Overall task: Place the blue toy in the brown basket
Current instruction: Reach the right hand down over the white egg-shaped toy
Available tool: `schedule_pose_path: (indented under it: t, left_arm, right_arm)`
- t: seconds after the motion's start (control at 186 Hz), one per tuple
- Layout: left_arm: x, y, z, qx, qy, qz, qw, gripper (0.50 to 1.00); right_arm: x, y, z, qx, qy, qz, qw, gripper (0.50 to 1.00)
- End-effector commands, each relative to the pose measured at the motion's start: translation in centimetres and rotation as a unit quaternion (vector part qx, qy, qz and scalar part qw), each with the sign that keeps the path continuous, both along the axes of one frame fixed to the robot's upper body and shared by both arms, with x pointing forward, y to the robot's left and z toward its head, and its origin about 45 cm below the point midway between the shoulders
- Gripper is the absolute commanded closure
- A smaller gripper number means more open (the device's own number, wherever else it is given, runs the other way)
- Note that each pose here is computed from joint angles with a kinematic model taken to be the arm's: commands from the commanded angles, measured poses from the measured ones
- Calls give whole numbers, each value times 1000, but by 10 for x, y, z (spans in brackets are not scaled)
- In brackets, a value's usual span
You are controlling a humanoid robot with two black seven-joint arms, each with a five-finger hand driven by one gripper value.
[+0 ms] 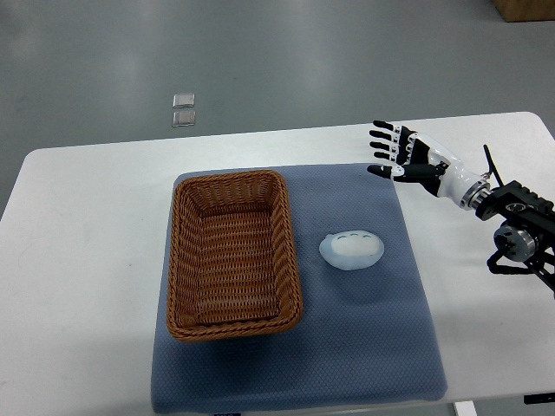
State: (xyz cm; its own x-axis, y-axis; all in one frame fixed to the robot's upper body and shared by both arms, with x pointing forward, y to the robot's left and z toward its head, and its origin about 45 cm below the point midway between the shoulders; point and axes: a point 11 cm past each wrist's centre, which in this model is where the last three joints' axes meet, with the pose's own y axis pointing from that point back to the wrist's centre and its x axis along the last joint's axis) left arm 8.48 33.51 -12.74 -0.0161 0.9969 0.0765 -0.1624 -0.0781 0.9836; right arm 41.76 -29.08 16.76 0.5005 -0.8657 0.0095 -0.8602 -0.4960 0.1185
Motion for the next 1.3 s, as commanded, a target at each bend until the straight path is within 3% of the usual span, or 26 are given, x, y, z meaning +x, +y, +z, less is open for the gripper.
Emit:
schedule_pose_path:
  t: [0.0, 0.156, 0.339, 0.657, 1.293]
  left_arm:
    - [-1, 0, 0, 0, 1, 0, 1000, 500]
    - [-3, 1, 0, 1, 2, 1, 1000, 500]
    - [-3, 1, 0, 1, 3, 0, 1000, 500]
    - [-4, 1, -1, 2, 4, 0, 1000, 500]
    - [-3, 1, -1, 2, 4, -3, 1000, 500]
  right_arm:
    - [-4, -2, 12, -41, -24, 36, 998, 587]
    - [-8, 0, 36, -99, -63, 90, 989, 587]
    - [-26, 1, 46, -170, -86, 162, 968, 587]
    - [-45, 8, 34, -272, -113, 248, 923, 587]
    - [-62, 46, -2, -300, -130, 300, 896, 593]
